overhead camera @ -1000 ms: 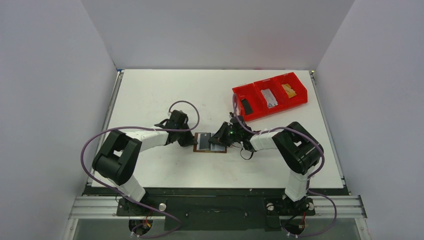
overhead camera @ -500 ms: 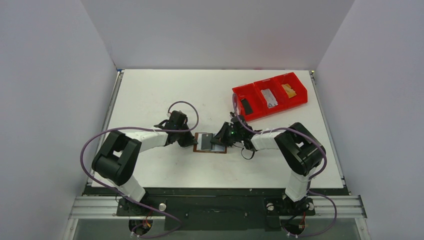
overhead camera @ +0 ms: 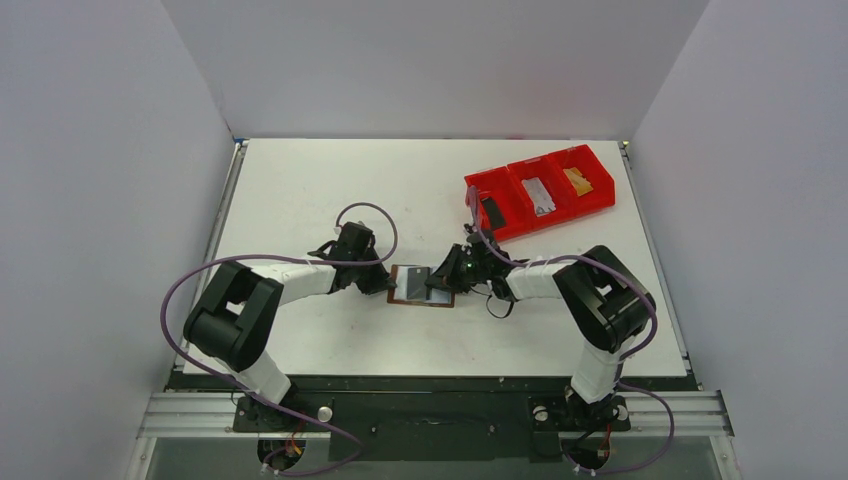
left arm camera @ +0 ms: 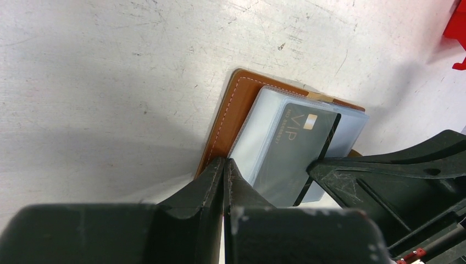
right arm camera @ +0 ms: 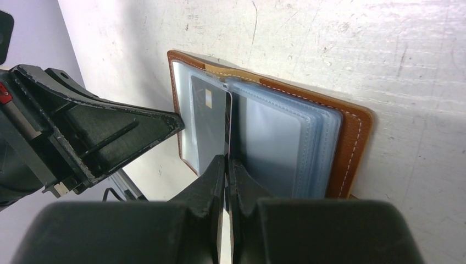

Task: Take the credit cards out of the card holder
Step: Remove the credit card from the card holder.

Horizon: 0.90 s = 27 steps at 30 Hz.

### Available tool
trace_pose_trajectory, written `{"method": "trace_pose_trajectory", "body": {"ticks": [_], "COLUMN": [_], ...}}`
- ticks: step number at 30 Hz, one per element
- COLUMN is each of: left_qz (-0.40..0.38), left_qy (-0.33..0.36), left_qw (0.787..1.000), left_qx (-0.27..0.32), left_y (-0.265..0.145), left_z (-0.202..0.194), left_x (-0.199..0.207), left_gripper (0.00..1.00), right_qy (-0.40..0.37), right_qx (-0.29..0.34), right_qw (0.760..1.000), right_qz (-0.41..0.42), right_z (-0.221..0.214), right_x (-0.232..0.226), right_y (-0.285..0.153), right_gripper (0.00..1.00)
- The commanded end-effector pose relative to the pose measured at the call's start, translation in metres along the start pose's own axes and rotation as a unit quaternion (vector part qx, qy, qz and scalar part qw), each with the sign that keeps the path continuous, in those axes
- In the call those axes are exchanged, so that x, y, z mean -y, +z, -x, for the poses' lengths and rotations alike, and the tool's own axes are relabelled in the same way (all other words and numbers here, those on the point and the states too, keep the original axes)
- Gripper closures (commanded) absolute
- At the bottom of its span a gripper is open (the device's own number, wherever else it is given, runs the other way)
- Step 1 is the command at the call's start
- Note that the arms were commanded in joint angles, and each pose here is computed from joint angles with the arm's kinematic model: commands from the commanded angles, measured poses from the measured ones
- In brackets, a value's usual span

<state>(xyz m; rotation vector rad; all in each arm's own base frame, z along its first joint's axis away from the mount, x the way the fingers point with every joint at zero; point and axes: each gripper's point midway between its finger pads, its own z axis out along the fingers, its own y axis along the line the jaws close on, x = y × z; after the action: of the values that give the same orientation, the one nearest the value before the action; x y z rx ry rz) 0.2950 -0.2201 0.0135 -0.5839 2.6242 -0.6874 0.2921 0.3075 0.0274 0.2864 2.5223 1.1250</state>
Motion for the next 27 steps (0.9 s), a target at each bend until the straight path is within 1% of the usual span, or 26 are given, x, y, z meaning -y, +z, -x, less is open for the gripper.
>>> {"method": "trace_pose_trajectory", "body": {"ticks": [1, 4, 6, 11, 15, 27], "left_qz": [0.141, 0.141, 0.141, 0.140, 0.139, 0.138], "left_qy": [0.006, 0.005, 0.005, 0.006, 0.007, 0.008], "left_qw": [0.990, 0.990, 0.990, 0.990, 0.990, 0.990], "left_qx": [-0.027, -0.026, -0.026, -0.025, -0.025, -0.025], "left_y": [0.008, 0.008, 0.008, 0.009, 0.009, 0.010], "left_z": [-0.026, -0.026, -0.026, -0.025, -0.025, -0.025], "left_x": [-0.082, -0.082, -0.082, -0.082, -0.081, -0.080], "left_gripper": [1.00, 1.00, 1.00, 1.00, 1.00, 1.00], "right_qy": [-0.005, -0.002, 0.000, 0.005, 0.014, 0.009], "right_qx": [0.031, 0.030, 0.029, 0.023, 0.018, 0.006], "right_qw": [0.999, 0.999, 0.999, 0.999, 0.999, 0.998], "right_qz": [0.010, 0.013, 0.014, 0.028, 0.042, 0.055], "right_z": [0.017, 0.018, 0.018, 0.016, 0.013, 0.000], "right_x": [0.000, 0.001, 0.002, -0.001, -0.005, -0.024], "right_y": [-0.011, -0.012, -0.013, -0.012, -0.009, 0.003], "right_gripper": [1.00, 0.99, 0.96, 0.86, 0.83, 0.82]}}
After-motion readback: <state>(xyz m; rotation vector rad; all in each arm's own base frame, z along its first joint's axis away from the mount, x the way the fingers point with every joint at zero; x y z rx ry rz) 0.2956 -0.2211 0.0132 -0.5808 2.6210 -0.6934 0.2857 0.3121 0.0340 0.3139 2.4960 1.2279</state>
